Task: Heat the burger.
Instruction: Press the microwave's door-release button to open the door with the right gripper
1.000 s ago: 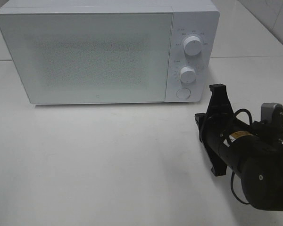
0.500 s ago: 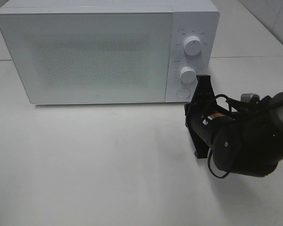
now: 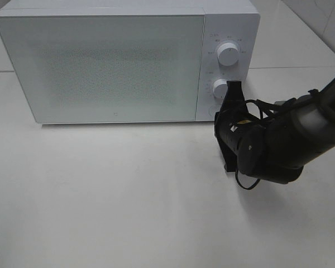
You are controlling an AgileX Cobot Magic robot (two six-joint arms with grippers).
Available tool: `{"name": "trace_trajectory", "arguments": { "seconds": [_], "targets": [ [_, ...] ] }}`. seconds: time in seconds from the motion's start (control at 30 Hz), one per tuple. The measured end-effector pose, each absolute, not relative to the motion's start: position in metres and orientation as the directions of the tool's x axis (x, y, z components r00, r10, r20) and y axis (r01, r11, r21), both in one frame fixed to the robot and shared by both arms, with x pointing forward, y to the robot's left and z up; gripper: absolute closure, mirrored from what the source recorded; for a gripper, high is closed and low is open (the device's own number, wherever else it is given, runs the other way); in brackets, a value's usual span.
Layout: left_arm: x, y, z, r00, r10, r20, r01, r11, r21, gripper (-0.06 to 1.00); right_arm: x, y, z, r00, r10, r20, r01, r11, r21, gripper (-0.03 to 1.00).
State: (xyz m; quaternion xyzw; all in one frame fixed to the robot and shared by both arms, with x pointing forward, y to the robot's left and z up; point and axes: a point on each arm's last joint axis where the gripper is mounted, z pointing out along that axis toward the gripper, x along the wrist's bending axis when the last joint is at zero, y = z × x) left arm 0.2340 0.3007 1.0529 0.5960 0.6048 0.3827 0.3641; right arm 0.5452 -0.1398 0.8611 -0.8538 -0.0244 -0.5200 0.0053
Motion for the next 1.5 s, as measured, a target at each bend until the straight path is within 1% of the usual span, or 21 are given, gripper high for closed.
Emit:
{"name": "trace_trajectory", "arguments": {
  "seconds": [0.33,0.53,1.5],
  "targets": [
    [0.234,0.301,1.053,-0.024,1.000,0.016,0.442,-0.003,0.897,-0.05,0.562,-0.143,0.864,0.446,0.016,0.895,0.024,-1.000,0.005,0.96],
    [0.234,0.301,1.053,-0.025,1.000,0.016,0.441,-0.003,0.897,-0.05,0.573,-0.141,0.857,0.458,0.015,0.889,0.027,-1.000,0.003,0.96],
    [0.234,0.301,1.053,-0.025,1.000,0.016,0.441,-0.003,0.897,-0.05,0.587,-0.136,0.852,0.431,-0.019,0.902,-0.033,-0.999,-0.005,0.96]
  ]
}}
